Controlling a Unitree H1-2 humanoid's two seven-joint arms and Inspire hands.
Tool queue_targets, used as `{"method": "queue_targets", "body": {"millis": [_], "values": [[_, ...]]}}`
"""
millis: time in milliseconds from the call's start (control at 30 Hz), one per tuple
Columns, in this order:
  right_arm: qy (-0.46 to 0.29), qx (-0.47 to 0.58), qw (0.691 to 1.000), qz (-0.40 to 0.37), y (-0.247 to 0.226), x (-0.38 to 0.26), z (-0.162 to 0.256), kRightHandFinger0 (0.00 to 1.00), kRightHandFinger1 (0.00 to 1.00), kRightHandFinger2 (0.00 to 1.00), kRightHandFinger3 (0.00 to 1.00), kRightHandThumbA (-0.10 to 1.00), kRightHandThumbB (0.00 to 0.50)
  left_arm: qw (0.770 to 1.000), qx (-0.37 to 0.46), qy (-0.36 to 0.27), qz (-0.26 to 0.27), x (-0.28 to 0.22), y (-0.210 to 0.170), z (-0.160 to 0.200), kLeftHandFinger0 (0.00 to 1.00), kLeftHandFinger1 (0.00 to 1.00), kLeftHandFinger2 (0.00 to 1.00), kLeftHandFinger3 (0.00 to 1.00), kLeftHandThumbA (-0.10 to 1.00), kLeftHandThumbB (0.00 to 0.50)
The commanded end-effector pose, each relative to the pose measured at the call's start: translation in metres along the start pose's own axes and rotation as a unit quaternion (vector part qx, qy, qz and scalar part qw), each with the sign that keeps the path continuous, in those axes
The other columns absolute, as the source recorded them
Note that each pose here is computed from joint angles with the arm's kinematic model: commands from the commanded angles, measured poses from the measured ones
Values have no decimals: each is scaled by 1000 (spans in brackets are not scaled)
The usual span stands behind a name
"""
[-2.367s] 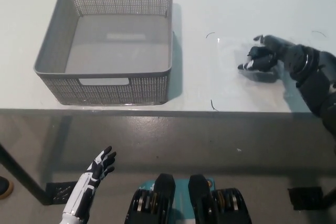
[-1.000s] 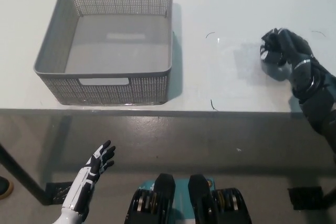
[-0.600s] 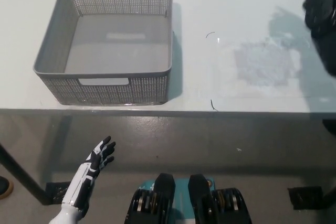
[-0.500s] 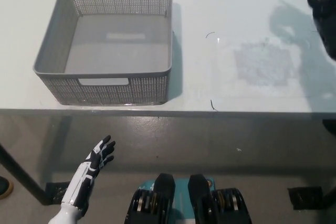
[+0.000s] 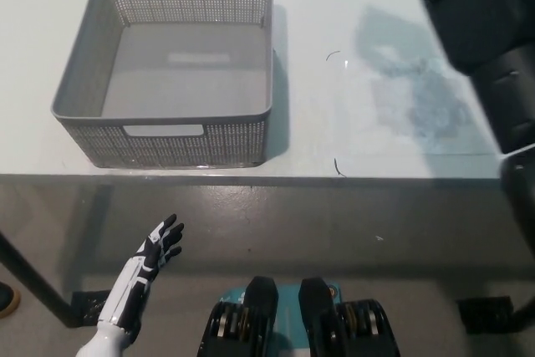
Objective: Use the right hand to pick up a webcam and put it into a container on the left side
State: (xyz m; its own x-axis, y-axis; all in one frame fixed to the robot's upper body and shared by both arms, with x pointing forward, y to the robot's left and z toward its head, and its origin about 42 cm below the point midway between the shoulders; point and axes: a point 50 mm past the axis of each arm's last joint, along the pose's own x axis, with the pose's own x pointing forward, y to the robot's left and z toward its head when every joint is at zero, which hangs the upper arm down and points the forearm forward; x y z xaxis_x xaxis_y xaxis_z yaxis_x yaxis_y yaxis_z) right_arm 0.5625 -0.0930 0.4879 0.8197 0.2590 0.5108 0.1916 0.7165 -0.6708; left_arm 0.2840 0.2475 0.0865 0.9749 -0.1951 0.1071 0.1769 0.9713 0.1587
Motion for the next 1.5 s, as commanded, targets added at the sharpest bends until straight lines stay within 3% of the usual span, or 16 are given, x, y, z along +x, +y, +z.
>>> {"method": "queue_targets", "body": {"millis": [0,233,333,500,667,833,967,1067,1167,1200,1233,1267,1300,1333,1433,1467], "values": [[-65,8,998,-4,-1,27,71,0,360,760,866,-100,209,1000,11,-20,-10,8,5,13,1000,1000,1000,1000,1000,242],[-58,34,997,49,61,25,95,0,326,756,861,-100,201,999,16,-23,-17,11,3,11,1000,1000,1000,1000,1000,241],[-46,39,995,77,92,17,97,0,311,726,816,-100,242,999,15,-24,-20,11,3,12,1000,1000,1000,1000,1000,223],[-21,43,993,106,129,1,86,0,301,734,785,-100,221,999,15,-23,-20,11,3,14,1000,1000,1000,1000,1000,225],[26,58,988,137,156,-16,65,1,416,821,824,-100,209,999,21,-27,-20,13,3,16,1000,1000,1000,1000,1000,242],[60,55,983,166,174,-33,42,3,431,823,780,-100,210,999,24,-29,-23,16,2,18,1000,1000,1000,1000,1000,249],[89,47,977,186,189,-49,25,22,480,884,841,-100,221,999,24,-29,-24,17,3,19,1000,1000,1000,1000,1000,248],[92,43,976,191,197,-60,15,0,380,742,665,-100,223,999,25,-29,-27,18,3,19,1000,1000,1000,1000,1000,233],[96,37,976,191,198,-63,9,46,417,749,766,-100,209,999,26,-32,-26,19,4,20,1000,1000,1000,1000,1000,234],[96,32,976,192,197,-62,9,147,506,819,864,-7,225,999,28,-33,-26,20,4,20,1000,1000,1000,1000,1000,232],[97,27,974,202,195,-60,8,452,737,924,1000,271,250,999,29,-34,-26,21,5,21,1000,1000,1000,1000,1000,231],[98,28,971,215,193,-58,8,549,778,922,1000,355,255,999,28,-34,-26,21,4,21,1000,1000,1000,1000,1000,232],[94,22,968,233,190,-56,7,877,1000,1000,1000,503,289,999,28,-34,-27,21,4,21,1000,1000,1000,1000,1000,237],[92,20,965,245,188,-54,6,1000,1000,1000,1000,671,342,999,27,-35,-28,22,4,21,1000,1000,1000,1000,1000,232],[82,6,963,258,180,-49,5,1000,1000,1000,1000,945,394,999,27,-31,-27,23,4,21,1000,1000,1000,1000,1000,253],[80,4,963,259,178,-48,5,1000,1000,1000,1000,1000,382,999,27,-30,-28,23,3,21,1000,1000,1000,1000,1000,254]]}}
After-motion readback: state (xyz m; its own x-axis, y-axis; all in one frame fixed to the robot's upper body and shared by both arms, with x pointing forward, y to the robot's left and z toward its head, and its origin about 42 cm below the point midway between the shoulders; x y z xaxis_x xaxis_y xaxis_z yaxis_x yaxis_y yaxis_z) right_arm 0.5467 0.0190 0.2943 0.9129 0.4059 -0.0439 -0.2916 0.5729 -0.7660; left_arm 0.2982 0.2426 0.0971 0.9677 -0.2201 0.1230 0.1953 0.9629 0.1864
